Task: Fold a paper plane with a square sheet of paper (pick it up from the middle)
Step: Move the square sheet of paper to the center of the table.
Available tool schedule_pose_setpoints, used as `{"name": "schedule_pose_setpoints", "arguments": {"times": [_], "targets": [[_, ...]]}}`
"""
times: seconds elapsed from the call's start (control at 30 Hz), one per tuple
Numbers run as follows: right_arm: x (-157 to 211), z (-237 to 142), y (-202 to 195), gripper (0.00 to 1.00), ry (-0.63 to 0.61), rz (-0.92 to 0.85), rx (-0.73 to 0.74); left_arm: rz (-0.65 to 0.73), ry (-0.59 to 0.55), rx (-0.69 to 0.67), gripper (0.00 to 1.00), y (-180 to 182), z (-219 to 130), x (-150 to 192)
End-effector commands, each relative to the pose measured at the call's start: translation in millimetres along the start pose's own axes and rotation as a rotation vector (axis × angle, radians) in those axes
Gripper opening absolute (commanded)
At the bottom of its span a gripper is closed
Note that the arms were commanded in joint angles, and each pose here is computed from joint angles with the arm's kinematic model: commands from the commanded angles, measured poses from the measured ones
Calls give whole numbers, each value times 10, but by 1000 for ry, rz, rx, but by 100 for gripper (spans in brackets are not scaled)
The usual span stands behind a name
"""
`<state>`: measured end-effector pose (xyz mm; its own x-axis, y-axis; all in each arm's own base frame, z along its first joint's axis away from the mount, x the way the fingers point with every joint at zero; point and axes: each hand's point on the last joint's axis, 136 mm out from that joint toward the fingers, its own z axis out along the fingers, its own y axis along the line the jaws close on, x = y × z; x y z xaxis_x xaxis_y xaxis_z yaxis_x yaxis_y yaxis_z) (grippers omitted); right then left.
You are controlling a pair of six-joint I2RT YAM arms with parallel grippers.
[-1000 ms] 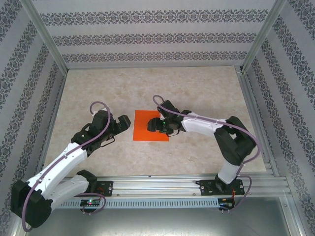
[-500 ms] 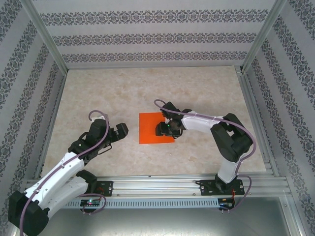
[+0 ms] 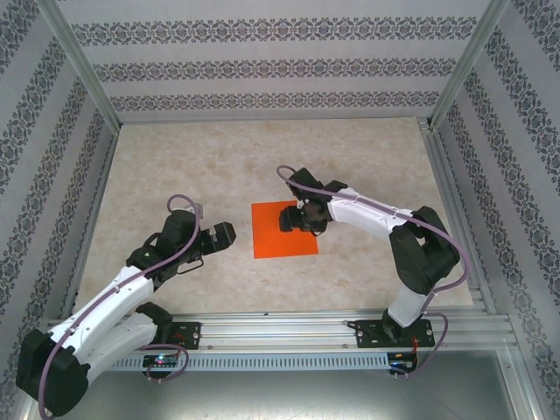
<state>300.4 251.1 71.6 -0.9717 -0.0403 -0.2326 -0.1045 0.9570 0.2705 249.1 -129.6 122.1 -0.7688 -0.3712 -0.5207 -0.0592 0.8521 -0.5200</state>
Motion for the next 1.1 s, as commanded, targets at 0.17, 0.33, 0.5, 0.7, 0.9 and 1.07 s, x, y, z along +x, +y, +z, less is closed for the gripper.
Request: {"name": "schedule_pose_setpoints", "arguments": {"times": [0.17,0.33,0.5,0.7,0.9,1.07], "targets": [[-194,345,83,71,79,-24,107,15,62,75,100,-150,145,44],[-176,527,74,71,116,15,109,11,81,89,100,-177,187,69],[47,618,-155,70,159,126,157,8,106,102,100,-205,212,99],[281,655,-313,69,152,166,179,-3,115,131,100,-248,241,121],[73,459,-75,72,104,-7,200,5,124,122,100,-244,244,122],[-65,256,69,84,28,-65,229,17,116,93,100,-180,192,132]]}}
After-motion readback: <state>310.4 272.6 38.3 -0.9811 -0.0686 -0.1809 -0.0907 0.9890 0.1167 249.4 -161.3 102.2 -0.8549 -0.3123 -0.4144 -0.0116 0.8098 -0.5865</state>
